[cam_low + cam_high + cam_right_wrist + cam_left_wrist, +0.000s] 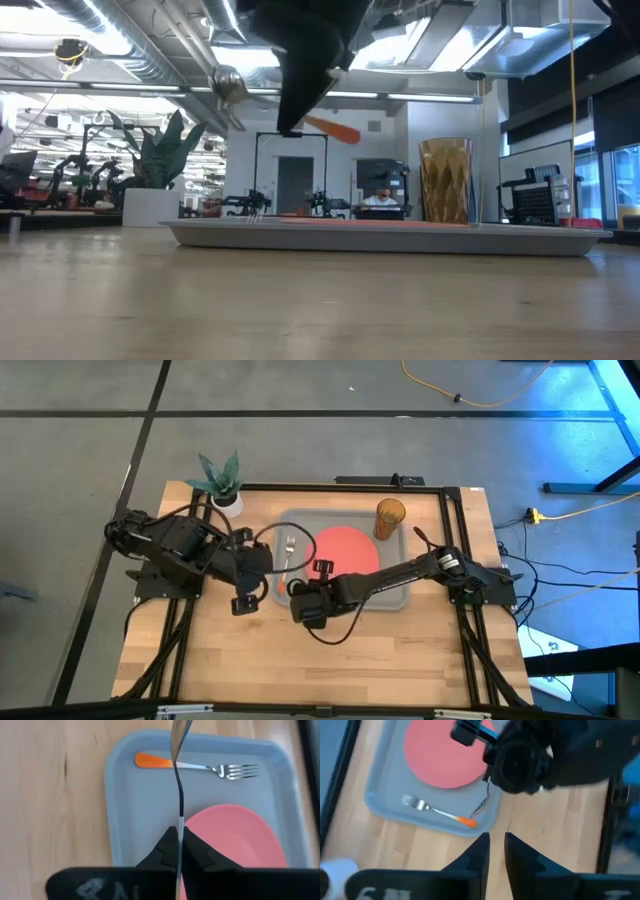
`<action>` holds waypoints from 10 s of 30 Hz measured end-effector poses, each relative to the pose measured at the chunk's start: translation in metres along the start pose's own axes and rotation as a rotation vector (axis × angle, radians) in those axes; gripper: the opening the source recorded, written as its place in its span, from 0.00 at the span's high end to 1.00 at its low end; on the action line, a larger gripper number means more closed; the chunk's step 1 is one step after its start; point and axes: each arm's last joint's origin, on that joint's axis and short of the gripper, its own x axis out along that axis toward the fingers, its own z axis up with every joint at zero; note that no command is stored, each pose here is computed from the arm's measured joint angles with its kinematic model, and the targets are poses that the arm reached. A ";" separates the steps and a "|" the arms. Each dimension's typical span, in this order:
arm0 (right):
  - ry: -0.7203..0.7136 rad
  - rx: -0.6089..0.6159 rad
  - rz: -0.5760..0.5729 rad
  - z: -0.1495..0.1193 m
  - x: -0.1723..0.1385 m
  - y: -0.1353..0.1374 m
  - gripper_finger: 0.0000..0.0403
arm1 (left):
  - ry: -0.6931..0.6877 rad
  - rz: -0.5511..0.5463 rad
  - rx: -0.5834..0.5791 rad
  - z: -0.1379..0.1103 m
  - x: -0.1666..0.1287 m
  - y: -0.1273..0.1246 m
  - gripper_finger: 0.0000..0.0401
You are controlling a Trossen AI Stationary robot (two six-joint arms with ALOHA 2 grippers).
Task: Pick and place plate/cup/fork/spoon on tray
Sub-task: Put the orange spoon on the right side of the orange fork on the gray serving tray
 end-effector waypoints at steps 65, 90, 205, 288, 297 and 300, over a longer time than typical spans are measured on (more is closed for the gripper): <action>-0.050 -0.164 -0.055 -0.007 -0.032 0.029 0.97 | 0.154 -0.040 0.616 -0.020 0.134 -0.019 0.99; -0.084 -0.113 -0.004 0.016 -0.097 0.003 0.90 | 0.283 -0.061 1.039 -0.034 0.130 -0.017 1.00; -0.227 0.001 0.067 -0.029 -0.238 -0.060 0.90 | 0.327 0.004 1.698 -0.046 0.315 0.074 0.94; -0.227 0.002 0.066 -0.029 -0.238 -0.061 0.90 | 0.379 0.222 1.499 -0.041 0.310 0.080 0.91; -0.228 0.002 0.066 -0.028 -0.238 -0.061 0.90 | 0.379 0.290 1.557 -0.040 0.300 0.066 0.91; -0.228 0.002 0.066 -0.028 -0.238 -0.061 0.90 | 0.373 0.296 1.553 -0.040 0.299 0.066 0.91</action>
